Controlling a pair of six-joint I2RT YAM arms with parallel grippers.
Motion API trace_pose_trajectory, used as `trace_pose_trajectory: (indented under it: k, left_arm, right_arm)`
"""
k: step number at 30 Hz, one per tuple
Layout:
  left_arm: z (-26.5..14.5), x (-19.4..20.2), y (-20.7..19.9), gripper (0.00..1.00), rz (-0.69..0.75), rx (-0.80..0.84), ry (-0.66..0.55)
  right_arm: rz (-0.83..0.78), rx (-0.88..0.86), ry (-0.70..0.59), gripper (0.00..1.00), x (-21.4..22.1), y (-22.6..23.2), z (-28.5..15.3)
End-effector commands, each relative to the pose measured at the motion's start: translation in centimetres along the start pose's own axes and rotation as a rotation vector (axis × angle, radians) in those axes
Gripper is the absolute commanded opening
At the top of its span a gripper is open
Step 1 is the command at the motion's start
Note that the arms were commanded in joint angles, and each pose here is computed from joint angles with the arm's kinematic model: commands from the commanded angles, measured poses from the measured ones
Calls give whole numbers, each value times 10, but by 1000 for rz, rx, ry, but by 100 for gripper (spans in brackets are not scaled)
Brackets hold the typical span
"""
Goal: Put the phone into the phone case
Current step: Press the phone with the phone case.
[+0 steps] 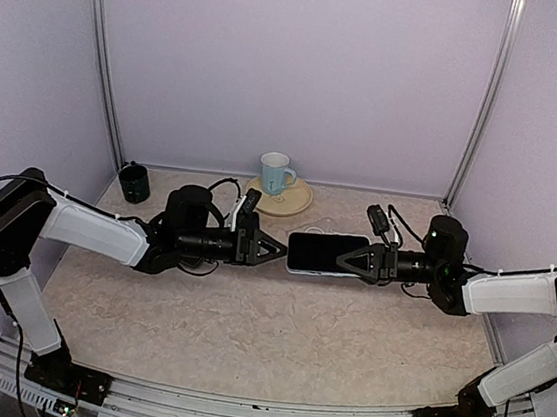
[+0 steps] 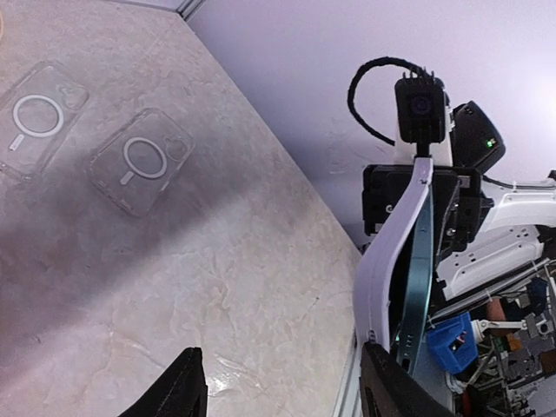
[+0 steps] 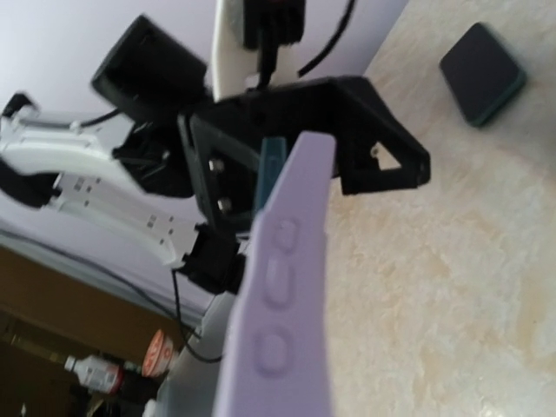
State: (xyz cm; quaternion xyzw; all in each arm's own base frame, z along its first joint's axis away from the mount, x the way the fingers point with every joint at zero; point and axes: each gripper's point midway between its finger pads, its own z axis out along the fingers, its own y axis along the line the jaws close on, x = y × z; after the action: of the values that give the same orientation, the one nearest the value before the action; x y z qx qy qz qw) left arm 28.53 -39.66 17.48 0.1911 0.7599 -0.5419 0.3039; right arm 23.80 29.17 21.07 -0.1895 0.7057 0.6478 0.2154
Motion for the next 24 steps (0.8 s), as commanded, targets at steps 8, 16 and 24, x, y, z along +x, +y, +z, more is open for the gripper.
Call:
trace_pose_trajectory:
  k: [8,16,24]
  left_arm:
    - [-22,-15,-51,62,-32,319,-60]
    - [-15,-6,-69,65,-29,428,-22]
    - [-3,1,-70,63,-30,437,22]
  right_arm:
    - [-165,-126,62,1,15,25,-3]
    - [-189,-153,72,2,20,30,-5]
    - [-213,-166,77,2,23,36,-3]
